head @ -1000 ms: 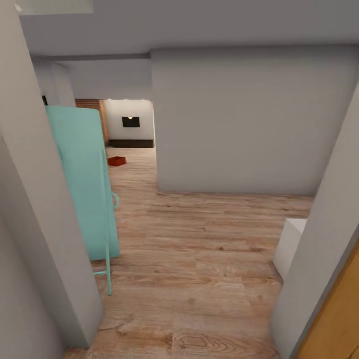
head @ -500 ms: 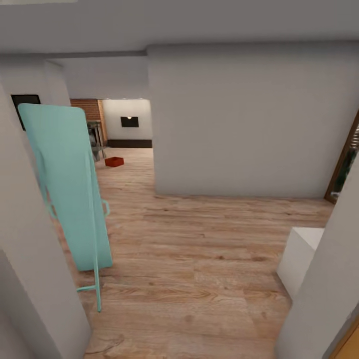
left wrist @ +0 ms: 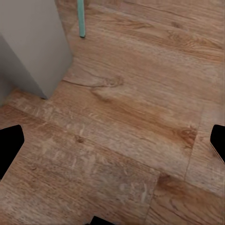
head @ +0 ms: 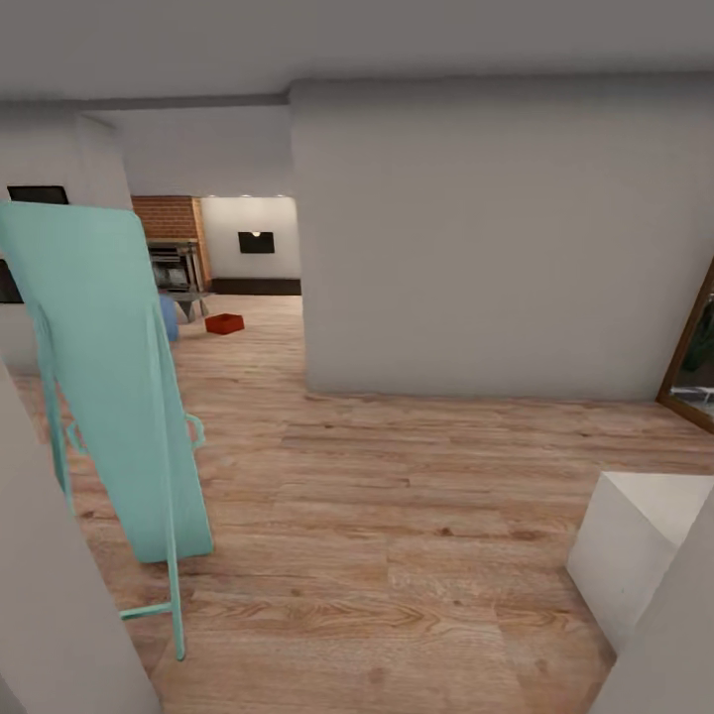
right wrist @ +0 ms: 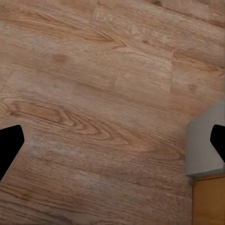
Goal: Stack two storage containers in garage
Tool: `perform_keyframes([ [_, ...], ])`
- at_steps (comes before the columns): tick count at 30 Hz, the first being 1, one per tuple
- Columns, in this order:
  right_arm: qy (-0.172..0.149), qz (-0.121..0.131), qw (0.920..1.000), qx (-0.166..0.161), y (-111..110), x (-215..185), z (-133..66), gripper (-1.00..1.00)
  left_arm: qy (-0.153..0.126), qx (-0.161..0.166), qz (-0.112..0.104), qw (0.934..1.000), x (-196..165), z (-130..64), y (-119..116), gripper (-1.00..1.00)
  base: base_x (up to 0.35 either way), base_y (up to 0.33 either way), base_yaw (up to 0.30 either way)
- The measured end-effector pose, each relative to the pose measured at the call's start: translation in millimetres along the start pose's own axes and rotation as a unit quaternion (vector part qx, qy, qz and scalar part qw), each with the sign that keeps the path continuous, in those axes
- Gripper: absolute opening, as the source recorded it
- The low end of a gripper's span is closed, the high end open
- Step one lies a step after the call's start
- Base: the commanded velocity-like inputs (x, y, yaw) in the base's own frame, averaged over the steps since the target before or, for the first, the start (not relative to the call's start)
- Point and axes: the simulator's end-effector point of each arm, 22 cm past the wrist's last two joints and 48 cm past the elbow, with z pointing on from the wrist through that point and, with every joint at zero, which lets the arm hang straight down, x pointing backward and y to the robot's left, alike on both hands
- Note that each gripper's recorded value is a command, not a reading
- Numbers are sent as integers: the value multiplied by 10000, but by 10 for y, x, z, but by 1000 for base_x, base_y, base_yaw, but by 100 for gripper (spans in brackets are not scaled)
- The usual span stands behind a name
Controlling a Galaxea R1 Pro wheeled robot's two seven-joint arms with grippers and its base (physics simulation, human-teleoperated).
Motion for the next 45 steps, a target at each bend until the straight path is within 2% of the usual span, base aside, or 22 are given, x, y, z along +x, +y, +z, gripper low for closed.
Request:
perform_keyframes([
  [45, 31, 34, 10000, 16, -7, 20, -5, 100, -6, 1, 1, 10000, -3, 0, -1, 100, 327, 0, 0],
])
